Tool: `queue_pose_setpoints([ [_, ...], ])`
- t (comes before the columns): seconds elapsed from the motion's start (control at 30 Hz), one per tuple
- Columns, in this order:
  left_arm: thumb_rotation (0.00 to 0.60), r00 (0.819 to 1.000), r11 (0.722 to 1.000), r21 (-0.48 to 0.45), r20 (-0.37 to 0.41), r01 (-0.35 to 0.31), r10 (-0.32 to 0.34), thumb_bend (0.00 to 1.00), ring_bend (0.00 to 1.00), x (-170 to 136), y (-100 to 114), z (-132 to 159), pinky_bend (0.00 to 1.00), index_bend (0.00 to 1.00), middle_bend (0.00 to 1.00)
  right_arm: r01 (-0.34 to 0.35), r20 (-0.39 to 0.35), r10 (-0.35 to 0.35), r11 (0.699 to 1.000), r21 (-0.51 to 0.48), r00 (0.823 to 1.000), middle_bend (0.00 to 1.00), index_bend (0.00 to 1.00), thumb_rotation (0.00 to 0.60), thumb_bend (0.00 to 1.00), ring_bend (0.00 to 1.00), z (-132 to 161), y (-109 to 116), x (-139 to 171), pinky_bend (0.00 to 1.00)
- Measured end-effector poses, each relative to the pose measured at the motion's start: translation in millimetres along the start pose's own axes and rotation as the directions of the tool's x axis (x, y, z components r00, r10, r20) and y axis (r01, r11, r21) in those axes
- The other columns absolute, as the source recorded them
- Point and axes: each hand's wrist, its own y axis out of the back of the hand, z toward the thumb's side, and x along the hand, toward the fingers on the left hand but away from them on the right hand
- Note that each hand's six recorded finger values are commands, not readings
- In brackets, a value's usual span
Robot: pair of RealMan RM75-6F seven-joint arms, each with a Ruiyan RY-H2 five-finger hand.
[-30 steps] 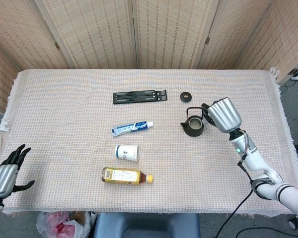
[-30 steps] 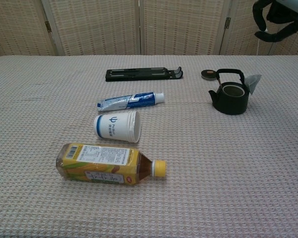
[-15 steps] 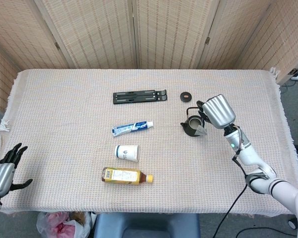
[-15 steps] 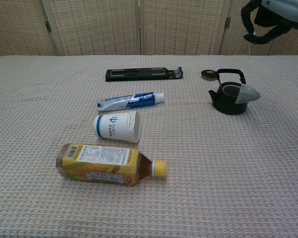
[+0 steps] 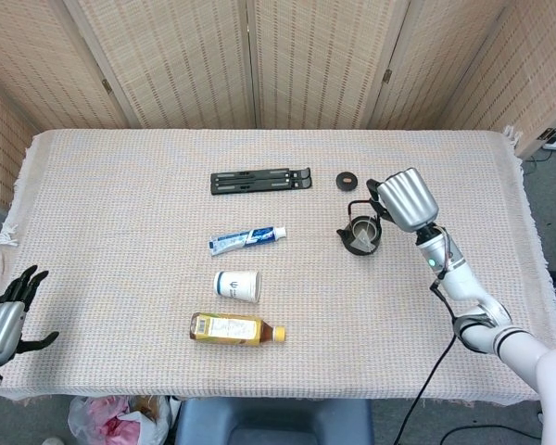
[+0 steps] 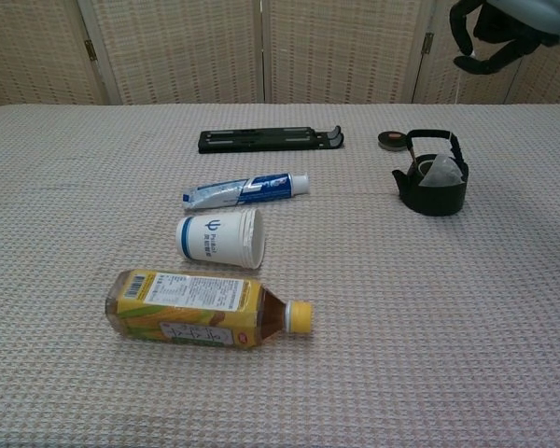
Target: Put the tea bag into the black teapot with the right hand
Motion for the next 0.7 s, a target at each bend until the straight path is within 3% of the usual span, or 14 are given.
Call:
queue_pose_setpoints([
  [0.7, 0.6, 1.0, 1.0, 0.007, -0.001, 0.004, -0.004, 0.23, 0.11, 0, -2, 0, 0.32, 0.0, 0.0, -0.037, -0.001, 0.037, 0.998, 0.041, 0.999, 1.0, 0.67, 0.6, 0.31, 0.89, -6, -11, 5, 0.93],
])
